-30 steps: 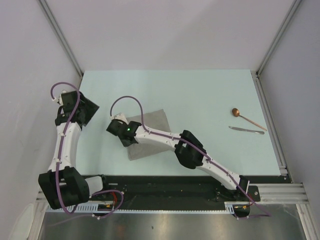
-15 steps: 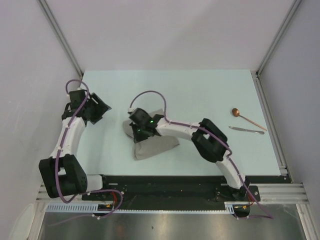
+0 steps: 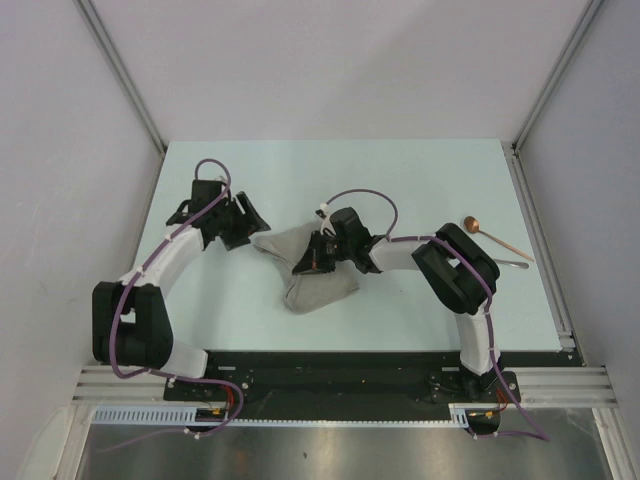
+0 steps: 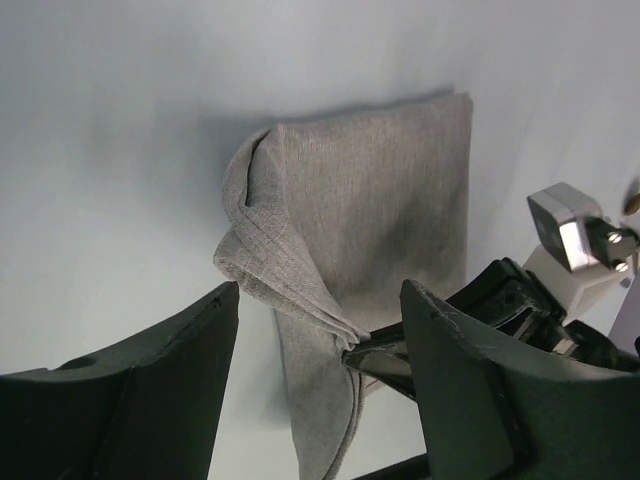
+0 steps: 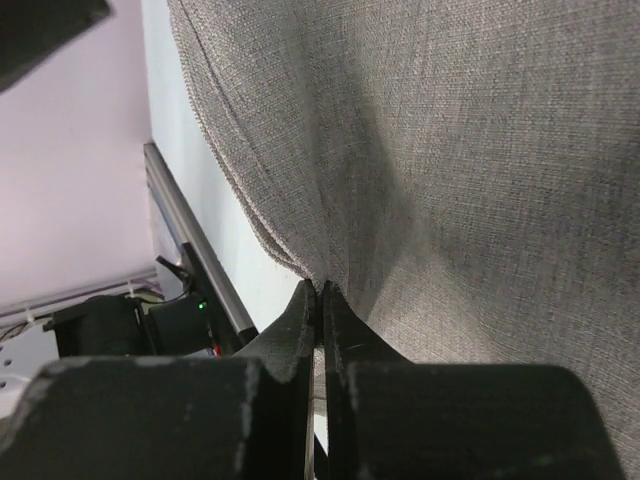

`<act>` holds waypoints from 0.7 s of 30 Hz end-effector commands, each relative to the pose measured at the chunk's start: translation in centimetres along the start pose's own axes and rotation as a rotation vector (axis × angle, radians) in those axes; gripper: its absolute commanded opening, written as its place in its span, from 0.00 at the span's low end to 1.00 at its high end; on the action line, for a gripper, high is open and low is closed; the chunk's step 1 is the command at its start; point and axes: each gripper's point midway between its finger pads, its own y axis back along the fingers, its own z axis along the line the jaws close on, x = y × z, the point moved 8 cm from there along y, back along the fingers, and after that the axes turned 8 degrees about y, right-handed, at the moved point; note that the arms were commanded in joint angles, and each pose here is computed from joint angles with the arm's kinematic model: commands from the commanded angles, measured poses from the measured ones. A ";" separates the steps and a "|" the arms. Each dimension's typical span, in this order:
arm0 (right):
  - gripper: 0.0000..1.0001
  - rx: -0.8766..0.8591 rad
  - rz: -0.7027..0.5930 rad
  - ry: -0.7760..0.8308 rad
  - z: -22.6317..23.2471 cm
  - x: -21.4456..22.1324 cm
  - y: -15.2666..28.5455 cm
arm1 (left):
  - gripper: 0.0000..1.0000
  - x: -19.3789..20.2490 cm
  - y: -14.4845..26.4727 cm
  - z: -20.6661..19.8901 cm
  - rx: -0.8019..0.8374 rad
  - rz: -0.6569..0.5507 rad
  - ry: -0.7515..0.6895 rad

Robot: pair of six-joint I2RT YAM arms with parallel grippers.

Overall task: Fold the napkin into a case and place the utensils inside
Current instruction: Fold the lower triangle-folded napkin at the center of the board.

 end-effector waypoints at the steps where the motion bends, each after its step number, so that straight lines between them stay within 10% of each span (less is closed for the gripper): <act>1: 0.00 -0.158 -0.041 0.050 1.9 -1.2 1.7 | 0.71 0.9 -1.4 -1.0 0.011 0.041 -0.006; 21: 0.00 -0.136 -0.024 0.077 -1.5 -1.9 2.7 | 0.70 3.6 -1.1 -3.5 0.034 0.007 -0.023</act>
